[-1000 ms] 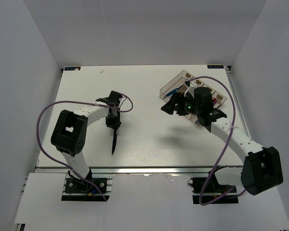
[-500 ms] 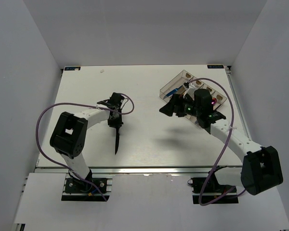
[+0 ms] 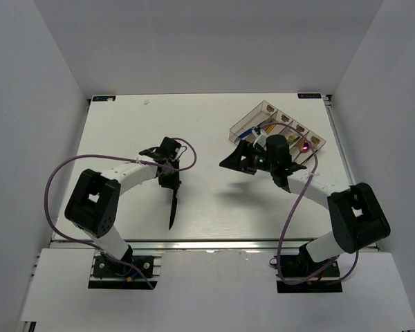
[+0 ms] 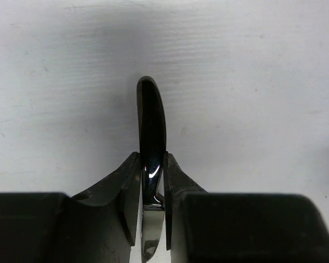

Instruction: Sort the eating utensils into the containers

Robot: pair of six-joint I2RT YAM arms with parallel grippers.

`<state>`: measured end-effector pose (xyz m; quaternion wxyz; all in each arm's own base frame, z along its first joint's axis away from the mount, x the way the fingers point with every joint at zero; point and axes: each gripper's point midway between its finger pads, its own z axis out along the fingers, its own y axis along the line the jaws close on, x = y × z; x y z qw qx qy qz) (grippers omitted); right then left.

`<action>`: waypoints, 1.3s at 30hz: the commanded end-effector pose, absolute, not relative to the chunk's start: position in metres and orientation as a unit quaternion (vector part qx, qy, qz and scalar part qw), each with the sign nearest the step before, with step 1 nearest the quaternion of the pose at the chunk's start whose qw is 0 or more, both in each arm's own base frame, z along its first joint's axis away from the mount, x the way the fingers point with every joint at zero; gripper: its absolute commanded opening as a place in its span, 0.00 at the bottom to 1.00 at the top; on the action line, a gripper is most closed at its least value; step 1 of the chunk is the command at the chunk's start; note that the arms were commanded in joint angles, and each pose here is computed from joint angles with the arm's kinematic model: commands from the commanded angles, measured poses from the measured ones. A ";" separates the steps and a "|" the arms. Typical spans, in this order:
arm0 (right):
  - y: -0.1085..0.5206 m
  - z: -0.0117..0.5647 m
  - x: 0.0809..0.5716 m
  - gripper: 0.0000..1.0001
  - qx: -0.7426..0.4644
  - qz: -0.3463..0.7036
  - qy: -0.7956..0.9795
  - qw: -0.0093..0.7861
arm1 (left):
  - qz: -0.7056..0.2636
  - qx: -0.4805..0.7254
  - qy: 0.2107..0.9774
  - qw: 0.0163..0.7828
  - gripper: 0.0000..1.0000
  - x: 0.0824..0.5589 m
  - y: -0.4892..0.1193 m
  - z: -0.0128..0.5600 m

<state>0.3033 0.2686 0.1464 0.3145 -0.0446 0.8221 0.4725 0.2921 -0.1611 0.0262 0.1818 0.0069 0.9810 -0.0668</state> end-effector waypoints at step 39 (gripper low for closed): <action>0.414 0.117 0.318 0.72 0.017 0.557 0.796 0.238 | -0.183 0.054 0.951 0.242 0.00 0.295 -0.213 0.096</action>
